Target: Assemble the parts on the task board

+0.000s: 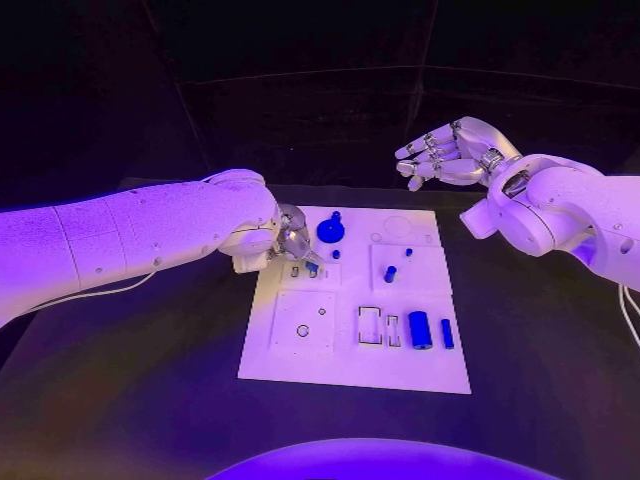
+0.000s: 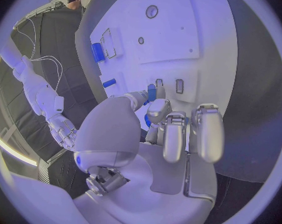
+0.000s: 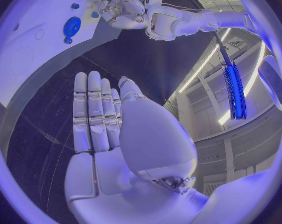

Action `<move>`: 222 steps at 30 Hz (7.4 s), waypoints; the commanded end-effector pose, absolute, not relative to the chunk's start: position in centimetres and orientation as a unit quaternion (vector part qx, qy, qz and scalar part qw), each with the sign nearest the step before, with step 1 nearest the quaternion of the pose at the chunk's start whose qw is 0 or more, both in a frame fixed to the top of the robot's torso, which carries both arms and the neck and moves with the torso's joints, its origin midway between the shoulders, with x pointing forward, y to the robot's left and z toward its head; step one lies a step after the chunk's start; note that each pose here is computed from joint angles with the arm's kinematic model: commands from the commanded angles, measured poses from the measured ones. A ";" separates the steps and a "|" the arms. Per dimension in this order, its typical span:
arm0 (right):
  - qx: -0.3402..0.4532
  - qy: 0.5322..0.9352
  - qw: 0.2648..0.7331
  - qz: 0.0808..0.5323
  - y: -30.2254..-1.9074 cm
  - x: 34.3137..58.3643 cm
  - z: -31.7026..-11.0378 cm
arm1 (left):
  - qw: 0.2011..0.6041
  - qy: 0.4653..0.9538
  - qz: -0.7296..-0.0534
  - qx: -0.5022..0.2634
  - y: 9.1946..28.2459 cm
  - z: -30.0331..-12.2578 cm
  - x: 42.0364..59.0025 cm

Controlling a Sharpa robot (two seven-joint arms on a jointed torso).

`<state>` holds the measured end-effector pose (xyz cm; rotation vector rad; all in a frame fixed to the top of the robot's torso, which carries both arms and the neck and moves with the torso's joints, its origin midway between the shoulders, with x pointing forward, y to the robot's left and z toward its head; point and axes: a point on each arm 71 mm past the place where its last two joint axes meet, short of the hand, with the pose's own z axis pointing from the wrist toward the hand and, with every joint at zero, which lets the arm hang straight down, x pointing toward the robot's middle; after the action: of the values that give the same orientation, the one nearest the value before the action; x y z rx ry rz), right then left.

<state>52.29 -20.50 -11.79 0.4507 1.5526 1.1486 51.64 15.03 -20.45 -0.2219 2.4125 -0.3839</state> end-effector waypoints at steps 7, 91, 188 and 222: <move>0.186 0.656 0.546 0.486 -20.5 52.4 -11.7 | 0.376 0.906 -0.162 -0.105 15.3 -20.3 51.4; 0.176 0.661 0.545 0.485 -20.4 52.5 -11.8 | 0.357 0.927 -0.097 -0.054 14.8 -22.6 50.3; 0.181 0.654 0.556 0.480 -20.9 53.2 -11.8 | 0.394 0.910 -0.078 -0.100 18.7 -14.8 56.6; 0.177 0.655 0.552 0.485 -20.3 53.2 -11.9 | 0.350 0.931 -0.052 -0.087 19.1 -19.3 58.3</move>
<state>53.23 -20.33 -12.04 0.4262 1.5583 1.1376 58.36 19.22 -19.35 -0.2593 2.3933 -0.1278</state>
